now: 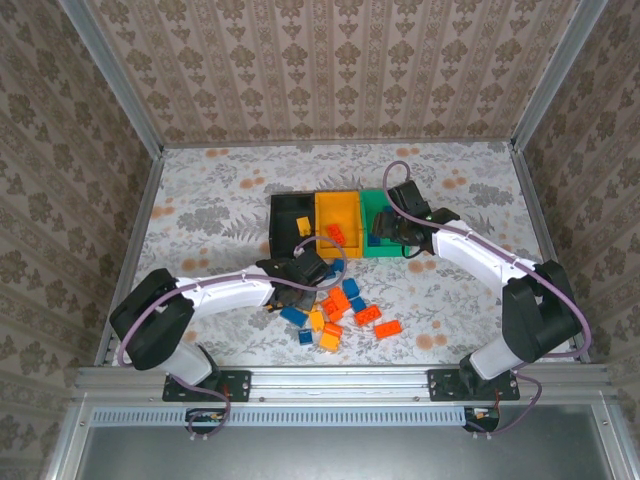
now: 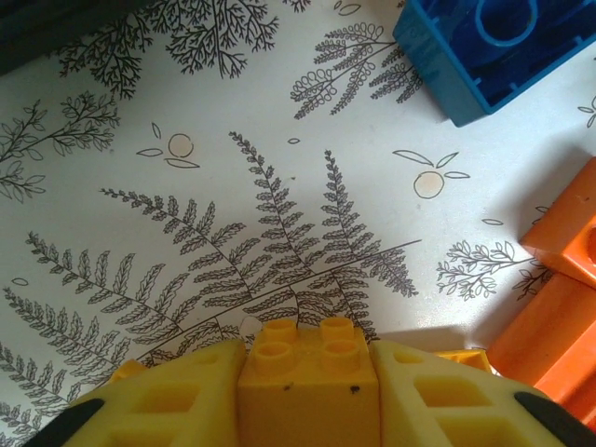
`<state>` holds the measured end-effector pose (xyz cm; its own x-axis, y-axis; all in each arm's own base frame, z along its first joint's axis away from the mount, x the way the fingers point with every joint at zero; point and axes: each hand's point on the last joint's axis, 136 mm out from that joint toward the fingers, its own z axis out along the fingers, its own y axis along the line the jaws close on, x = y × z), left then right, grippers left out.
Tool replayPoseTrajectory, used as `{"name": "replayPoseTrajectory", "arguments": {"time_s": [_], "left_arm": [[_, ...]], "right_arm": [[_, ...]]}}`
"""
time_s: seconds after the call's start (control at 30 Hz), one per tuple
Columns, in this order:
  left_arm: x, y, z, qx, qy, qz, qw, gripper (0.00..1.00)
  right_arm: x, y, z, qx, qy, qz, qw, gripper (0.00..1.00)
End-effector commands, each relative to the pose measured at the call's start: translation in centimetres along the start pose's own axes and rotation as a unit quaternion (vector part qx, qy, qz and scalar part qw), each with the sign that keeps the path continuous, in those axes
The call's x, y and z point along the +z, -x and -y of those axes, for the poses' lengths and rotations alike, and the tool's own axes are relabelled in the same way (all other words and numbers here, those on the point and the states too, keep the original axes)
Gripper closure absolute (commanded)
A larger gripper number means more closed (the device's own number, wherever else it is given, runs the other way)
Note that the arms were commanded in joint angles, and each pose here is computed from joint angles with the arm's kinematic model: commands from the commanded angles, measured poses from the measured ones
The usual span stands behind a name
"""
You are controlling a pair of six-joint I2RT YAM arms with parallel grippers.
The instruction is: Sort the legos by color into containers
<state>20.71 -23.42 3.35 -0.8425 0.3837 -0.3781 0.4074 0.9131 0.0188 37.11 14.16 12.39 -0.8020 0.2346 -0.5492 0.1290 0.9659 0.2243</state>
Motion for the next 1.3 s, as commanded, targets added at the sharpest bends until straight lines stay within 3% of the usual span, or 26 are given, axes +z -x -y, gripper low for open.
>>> {"name": "replayPoseTrajectory", "arguments": {"time_s": [0.0,0.23,0.47,0.67,0.87,1.07,1.27], "left_arm": [[-0.9,0.6,-0.2,0.005,0.013,0.01,1.0,0.66],[-4.5,3.9,-0.5,-0.01,-0.002,0.069,0.998,0.73],[-9.8,11.4,-3.1,-0.056,-0.029,0.166,0.984,0.72],[-7.5,17.2,-6.4,-0.096,-0.022,0.174,0.98,0.73],[-4.0,20.6,-8.0,-0.106,-0.006,0.154,0.982,0.72],[-2.7,22.1,-8.4,-0.112,-0.004,0.144,0.983,0.55],[-6.3,23.0,-7.4,-0.118,-0.04,0.184,0.975,0.3]], "right_arm": [[-0.9,0.4,0.0,0.014,0.01,0.011,1.0,0.37],[-1.3,0.6,0.2,0.021,0.012,0.017,1.0,0.37],[-1.6,0.0,0.4,0.028,0.019,0.016,0.999,0.37],[-1.5,-0.6,0.8,0.031,0.015,0.011,0.999,0.36],[-2.1,-1.2,0.9,0.029,0.022,0.006,0.999,0.36],[-3.4,-2.9,0.7,0.018,0.048,-0.012,0.999,0.34],[-4.2,-6.2,0.5,-0.014,0.067,-0.047,0.997,0.32]]}}
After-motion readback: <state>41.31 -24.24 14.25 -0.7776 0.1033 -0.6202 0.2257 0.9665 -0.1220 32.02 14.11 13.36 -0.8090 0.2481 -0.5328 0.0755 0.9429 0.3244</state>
